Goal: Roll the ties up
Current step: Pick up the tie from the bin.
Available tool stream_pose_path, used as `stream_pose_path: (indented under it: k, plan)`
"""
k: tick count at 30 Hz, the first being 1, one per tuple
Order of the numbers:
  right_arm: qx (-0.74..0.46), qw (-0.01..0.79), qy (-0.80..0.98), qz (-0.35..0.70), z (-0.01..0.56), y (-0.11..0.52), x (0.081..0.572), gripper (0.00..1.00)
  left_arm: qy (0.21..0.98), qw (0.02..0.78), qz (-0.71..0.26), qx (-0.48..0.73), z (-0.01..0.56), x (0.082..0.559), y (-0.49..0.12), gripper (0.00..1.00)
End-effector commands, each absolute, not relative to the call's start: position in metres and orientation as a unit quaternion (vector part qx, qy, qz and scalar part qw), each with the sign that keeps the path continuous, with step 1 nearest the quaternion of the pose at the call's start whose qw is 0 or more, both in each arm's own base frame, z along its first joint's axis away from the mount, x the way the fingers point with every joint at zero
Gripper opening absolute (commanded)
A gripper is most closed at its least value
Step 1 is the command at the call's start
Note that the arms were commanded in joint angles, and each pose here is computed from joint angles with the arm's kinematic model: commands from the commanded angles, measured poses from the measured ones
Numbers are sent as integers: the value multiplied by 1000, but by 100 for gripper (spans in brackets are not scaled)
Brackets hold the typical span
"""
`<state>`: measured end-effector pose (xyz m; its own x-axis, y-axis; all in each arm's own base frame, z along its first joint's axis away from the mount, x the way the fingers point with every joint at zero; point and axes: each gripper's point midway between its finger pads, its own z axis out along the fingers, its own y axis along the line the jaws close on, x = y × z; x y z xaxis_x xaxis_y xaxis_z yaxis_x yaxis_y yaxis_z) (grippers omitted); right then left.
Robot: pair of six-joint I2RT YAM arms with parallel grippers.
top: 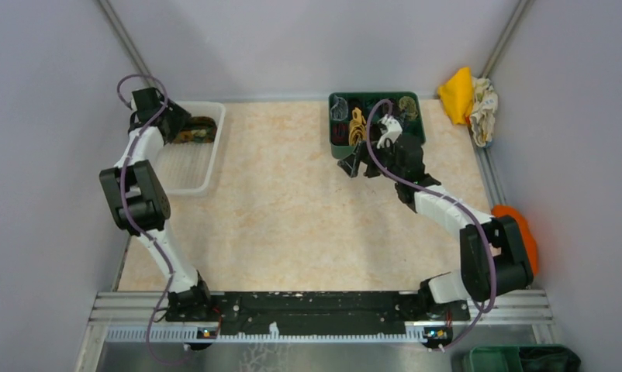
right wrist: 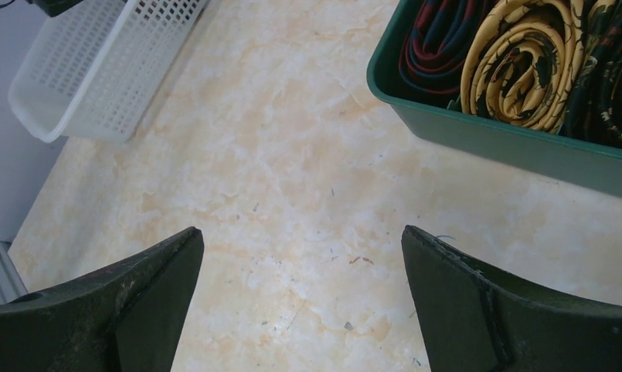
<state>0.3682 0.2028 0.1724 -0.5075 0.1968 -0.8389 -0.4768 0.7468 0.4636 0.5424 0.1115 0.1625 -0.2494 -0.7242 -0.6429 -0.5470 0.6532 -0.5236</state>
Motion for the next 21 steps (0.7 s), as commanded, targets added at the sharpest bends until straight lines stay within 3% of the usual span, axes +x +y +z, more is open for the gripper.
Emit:
stream_pose_path:
  k: [1,7,11,17,21]
  plan:
    - [-112,529,756,368,209,217,385,99,794,461,-143,-370,147,578,101,77]
    - [-110,523,768,352,194,217,398,99,804,436,-141,-379,107,594,104,80]
    - [-103,518,774,348,186,216,406,99,821,401,-154,-377,72,596,96,76]
    - [-95,509,778,357,180,219,409,99,842,355,-178,-364,33,583,79,44]
    - [-89,508,777,360,182,218,407,99,851,331,-206,-351,26,573,66,2]
